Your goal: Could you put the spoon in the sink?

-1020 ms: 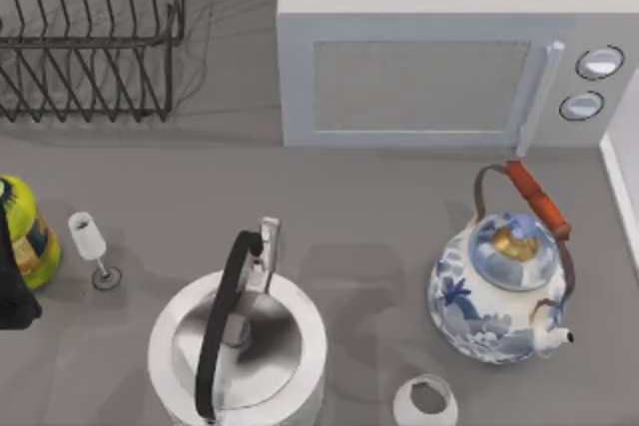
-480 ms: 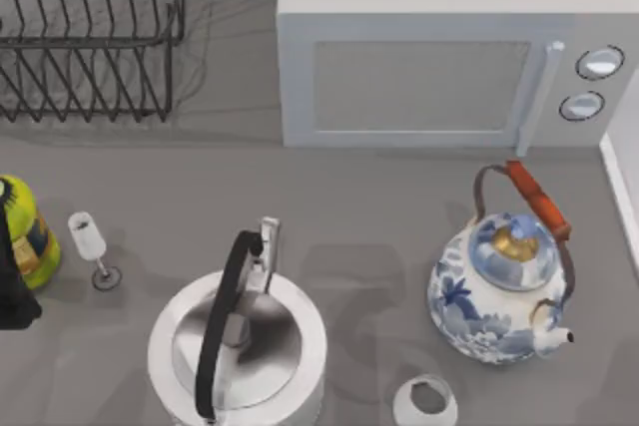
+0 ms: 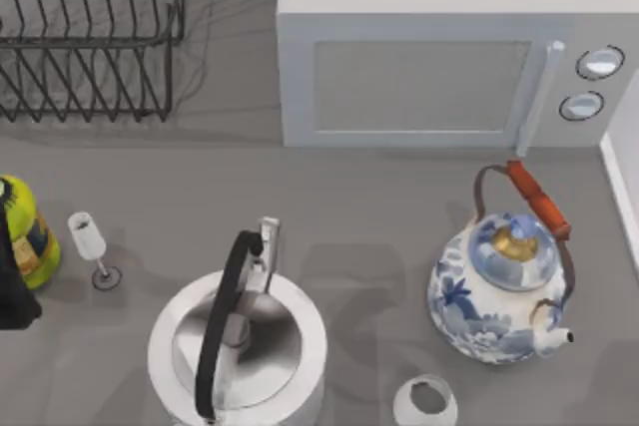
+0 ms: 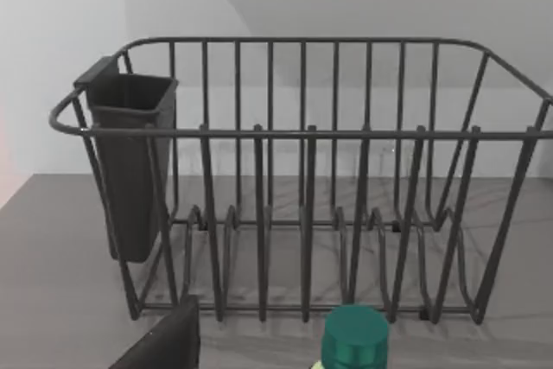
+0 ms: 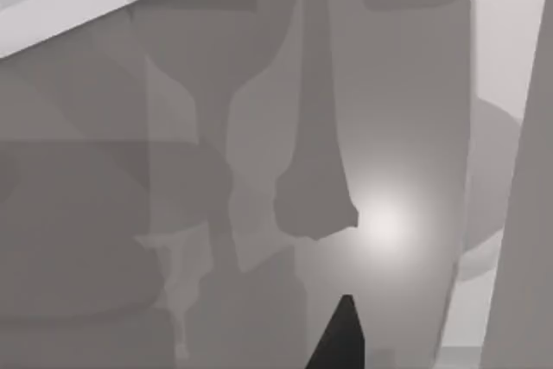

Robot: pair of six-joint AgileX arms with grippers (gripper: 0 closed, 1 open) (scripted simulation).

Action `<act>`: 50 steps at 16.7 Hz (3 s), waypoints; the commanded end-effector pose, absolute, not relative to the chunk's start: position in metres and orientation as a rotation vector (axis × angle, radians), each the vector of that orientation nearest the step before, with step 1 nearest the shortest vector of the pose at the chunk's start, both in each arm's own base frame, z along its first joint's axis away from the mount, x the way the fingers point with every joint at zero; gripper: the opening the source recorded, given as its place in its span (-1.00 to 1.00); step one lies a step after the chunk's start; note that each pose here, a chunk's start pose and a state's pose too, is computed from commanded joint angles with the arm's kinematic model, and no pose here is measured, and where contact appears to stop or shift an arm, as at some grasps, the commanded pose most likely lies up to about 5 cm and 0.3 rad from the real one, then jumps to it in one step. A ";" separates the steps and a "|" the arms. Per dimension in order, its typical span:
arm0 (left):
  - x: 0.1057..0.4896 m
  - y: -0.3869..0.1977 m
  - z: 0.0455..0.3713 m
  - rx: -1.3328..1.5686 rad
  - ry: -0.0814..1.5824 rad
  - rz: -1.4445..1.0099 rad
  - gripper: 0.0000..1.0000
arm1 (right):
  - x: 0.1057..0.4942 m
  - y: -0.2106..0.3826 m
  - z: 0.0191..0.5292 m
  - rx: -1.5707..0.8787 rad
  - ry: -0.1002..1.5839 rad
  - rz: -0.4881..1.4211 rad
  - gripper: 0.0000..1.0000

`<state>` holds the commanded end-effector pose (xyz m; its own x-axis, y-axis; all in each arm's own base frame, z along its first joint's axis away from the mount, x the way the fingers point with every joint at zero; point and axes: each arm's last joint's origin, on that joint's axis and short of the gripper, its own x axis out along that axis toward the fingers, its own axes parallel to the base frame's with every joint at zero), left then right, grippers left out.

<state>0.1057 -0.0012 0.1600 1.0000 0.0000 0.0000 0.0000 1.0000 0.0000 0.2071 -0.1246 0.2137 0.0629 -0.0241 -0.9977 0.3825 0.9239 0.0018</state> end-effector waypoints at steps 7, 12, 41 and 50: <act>0.106 -0.001 0.160 0.000 0.000 0.000 1.00 | 0.282 -0.142 0.230 0.322 1.563 -0.309 -1.00; 0.106 -0.001 0.160 0.000 0.000 0.000 1.00 | 0.379 -0.146 0.238 0.319 1.588 -0.314 -1.00; 0.106 -0.001 0.160 0.000 0.000 0.000 1.00 | 0.502 -0.069 0.162 0.288 1.533 -0.324 -1.00; 0.106 -0.001 0.160 0.000 0.000 0.000 1.00 | 0.501 -0.068 0.155 0.286 1.523 -0.325 -0.70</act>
<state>0.1057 -0.0012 0.1600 1.0000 0.0000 0.0000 0.0000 1.0000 0.0000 0.5015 -0.0685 0.1555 0.0208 -0.0292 -0.9994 0.3811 0.9243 -0.0190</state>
